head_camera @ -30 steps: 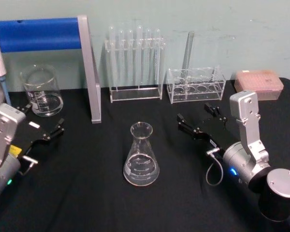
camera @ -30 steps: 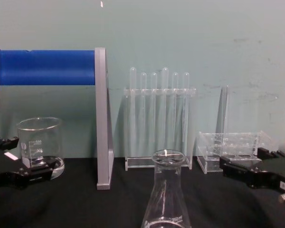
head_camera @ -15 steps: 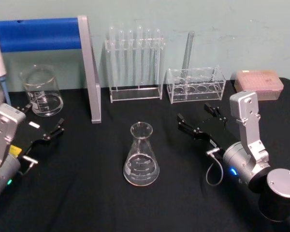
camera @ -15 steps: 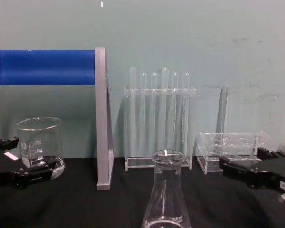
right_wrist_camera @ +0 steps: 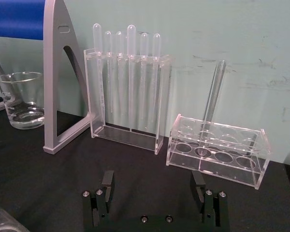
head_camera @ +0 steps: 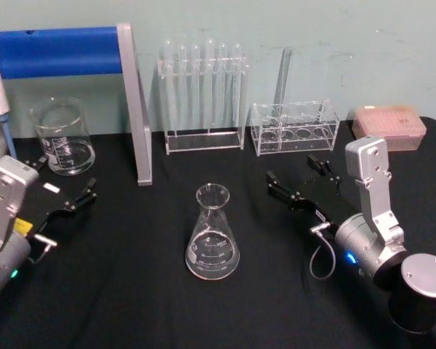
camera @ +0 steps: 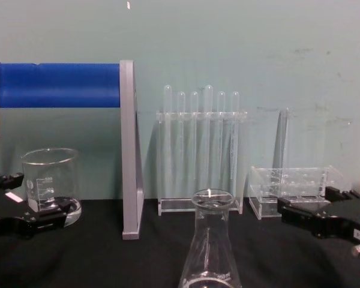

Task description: Grasp the erlenmeyer flask with one hand, shake it three times, then place it back.

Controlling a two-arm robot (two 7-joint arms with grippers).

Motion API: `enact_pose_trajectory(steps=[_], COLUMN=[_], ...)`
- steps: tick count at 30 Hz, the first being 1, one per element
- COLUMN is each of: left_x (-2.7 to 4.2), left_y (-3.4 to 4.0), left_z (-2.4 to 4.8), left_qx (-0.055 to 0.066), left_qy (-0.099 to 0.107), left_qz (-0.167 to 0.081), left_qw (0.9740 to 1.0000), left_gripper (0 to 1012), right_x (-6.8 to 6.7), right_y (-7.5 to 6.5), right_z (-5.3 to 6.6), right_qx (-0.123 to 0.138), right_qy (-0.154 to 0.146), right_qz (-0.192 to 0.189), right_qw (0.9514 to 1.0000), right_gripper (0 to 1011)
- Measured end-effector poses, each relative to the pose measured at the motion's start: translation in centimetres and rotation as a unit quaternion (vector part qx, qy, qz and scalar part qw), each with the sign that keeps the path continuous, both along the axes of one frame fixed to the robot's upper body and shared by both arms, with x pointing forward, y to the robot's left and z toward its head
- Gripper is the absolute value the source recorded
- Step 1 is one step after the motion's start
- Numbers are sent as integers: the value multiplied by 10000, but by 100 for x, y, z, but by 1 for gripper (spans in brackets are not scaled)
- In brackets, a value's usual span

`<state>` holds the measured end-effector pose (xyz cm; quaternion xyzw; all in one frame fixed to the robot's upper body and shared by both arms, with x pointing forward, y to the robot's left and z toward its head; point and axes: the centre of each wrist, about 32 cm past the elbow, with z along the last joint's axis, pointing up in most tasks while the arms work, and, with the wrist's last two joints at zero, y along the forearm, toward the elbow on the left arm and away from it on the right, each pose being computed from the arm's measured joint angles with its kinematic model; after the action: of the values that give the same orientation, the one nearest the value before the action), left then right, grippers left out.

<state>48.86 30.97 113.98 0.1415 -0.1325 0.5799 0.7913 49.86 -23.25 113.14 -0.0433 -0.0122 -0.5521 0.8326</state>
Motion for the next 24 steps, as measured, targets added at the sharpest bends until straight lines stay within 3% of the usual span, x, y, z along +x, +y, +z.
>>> enact_pose_trajectory(steps=[24], left_x=[0], left_y=[0], left_z=[0], left_qx=[0], left_qy=[0], left_qz=[0], left_qw=[10000], left_gripper=[1001], right_x=[0], right_y=[0], right_z=[0], right_qx=[0], right_qy=[0], right_qz=[0], right_qw=[10000], right_gripper=[1000])
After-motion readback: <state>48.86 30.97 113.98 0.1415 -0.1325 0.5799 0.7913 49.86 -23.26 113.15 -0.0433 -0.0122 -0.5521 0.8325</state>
